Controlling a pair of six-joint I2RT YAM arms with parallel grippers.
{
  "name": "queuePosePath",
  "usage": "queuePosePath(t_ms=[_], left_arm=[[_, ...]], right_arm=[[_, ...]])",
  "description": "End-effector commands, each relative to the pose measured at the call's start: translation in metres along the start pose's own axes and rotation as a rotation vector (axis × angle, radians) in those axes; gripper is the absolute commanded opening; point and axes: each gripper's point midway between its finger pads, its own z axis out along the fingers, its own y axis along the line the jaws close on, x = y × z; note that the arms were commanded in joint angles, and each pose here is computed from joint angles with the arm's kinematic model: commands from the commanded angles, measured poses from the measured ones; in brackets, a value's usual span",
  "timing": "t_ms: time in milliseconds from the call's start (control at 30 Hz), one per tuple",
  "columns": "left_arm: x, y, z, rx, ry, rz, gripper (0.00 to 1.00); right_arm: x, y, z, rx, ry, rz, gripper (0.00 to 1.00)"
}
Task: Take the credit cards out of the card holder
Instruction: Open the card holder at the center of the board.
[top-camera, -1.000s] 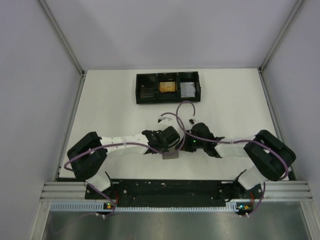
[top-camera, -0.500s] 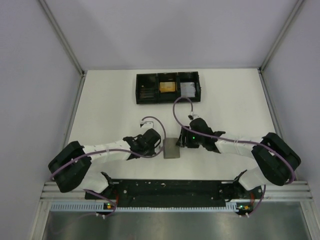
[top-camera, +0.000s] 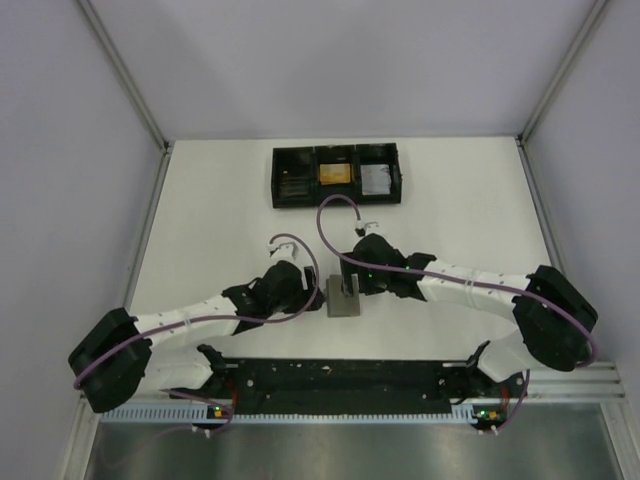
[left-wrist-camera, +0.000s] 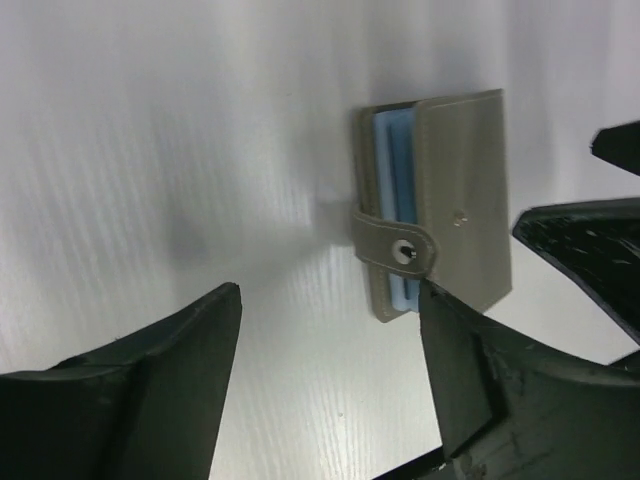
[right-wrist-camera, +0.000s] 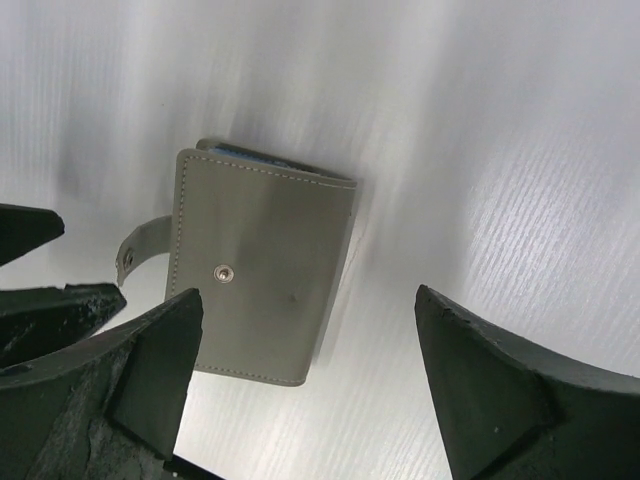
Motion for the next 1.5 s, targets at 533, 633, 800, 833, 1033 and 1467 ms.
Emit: queuePosePath(t_ms=[533,633,800,833,1033,1467], left_arm=[[-0.024,-0.031,0.012,0.058,-0.058,-0.014,0.45],[-0.023,-0.028,0.011,0.054,-0.066,-0.021,0.28],[-0.019,-0.023,0.010,0.044,-0.063,-0.031,0.02],[-0.018,-0.021,0.010,0.043,-0.062,-0.037,0.00],[-0.016,-0.023,0.008,0.092,-0.088,-0.092,0.00],[-0.011,-0.019,0.008,0.109,-0.094,-0.132,0.00]], right_arm=[[-0.011,-0.011,-0.006,0.092,-0.051,-0.012,0.86],[-0.013,-0.002,-0.007,0.075,-0.056,-0.030,0.86],[-0.018,0.013,-0.006,0.055,-0.064,-0.064,0.87],[-0.019,0.017,-0.006,0.050,-0.064,-0.069,0.87],[-0.023,0.036,-0.002,0.056,-0.057,-0.118,0.90],[-0.009,0.028,0.020,0.222,0.026,-0.214,0.96]])
